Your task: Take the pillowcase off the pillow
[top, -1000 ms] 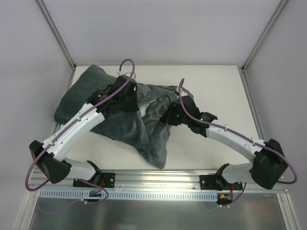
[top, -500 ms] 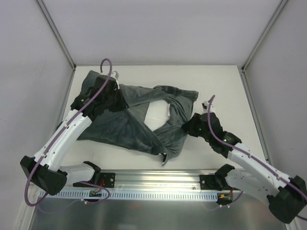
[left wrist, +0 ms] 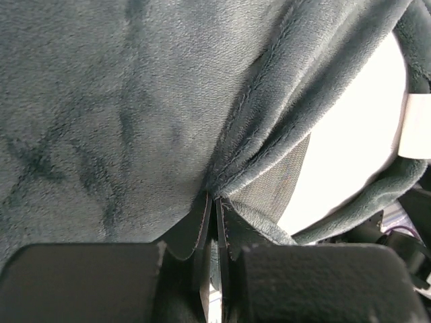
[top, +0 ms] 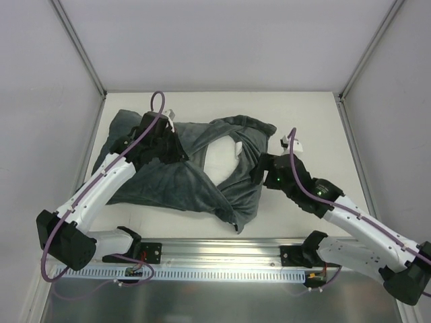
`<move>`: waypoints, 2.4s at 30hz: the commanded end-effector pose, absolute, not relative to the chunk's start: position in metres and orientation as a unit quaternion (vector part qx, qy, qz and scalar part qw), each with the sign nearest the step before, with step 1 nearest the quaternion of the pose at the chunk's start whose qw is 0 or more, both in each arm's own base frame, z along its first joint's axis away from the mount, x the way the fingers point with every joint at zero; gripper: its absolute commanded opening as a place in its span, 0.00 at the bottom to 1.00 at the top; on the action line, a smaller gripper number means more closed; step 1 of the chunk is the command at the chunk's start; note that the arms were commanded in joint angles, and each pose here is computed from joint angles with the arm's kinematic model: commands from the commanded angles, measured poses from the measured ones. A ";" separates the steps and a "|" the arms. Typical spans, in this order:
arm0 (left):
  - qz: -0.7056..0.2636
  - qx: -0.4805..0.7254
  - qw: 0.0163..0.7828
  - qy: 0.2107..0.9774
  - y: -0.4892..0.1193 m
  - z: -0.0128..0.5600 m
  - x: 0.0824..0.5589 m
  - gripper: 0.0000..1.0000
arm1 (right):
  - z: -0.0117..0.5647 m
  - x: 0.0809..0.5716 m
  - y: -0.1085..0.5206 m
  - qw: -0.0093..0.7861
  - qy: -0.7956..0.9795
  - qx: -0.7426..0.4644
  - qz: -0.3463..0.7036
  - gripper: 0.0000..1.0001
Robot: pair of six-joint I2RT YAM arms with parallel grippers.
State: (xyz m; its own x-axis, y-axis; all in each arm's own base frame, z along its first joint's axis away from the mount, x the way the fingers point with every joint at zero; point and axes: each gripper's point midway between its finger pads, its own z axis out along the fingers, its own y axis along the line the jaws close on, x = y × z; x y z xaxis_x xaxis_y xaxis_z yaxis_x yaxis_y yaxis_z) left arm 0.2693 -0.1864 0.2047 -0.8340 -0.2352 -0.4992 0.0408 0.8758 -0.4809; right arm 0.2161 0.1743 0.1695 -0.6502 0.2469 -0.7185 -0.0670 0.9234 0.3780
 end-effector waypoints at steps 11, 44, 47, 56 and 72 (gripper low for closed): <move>-0.281 -0.047 0.281 0.916 -0.199 0.208 0.259 0.00 | 0.238 0.284 0.236 0.482 0.868 -0.036 0.116 0.95; -0.142 -0.069 0.350 0.924 -0.129 0.225 0.306 0.02 | 0.138 0.255 0.205 0.357 0.889 0.084 0.274 0.01; -0.130 -0.066 0.327 0.934 -0.129 0.226 0.308 0.24 | 0.156 0.254 0.200 0.378 0.881 0.081 0.271 0.01; -0.063 -0.041 0.430 0.900 -0.123 0.305 0.289 0.80 | 0.189 0.245 0.201 0.397 0.863 0.074 0.304 0.01; -0.128 0.154 0.365 0.909 -0.328 0.275 0.250 0.64 | 0.179 0.241 0.194 0.396 0.869 0.085 0.285 0.01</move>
State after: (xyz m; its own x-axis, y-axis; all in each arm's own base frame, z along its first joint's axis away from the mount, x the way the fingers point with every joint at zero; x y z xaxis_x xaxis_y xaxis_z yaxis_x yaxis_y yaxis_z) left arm 0.2451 -0.3233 0.2777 -0.6646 0.2081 -0.7176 0.4087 0.9052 -0.1160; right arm 0.2445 0.1982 0.1697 -0.6857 0.3570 -0.6343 -0.0889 0.8239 0.5597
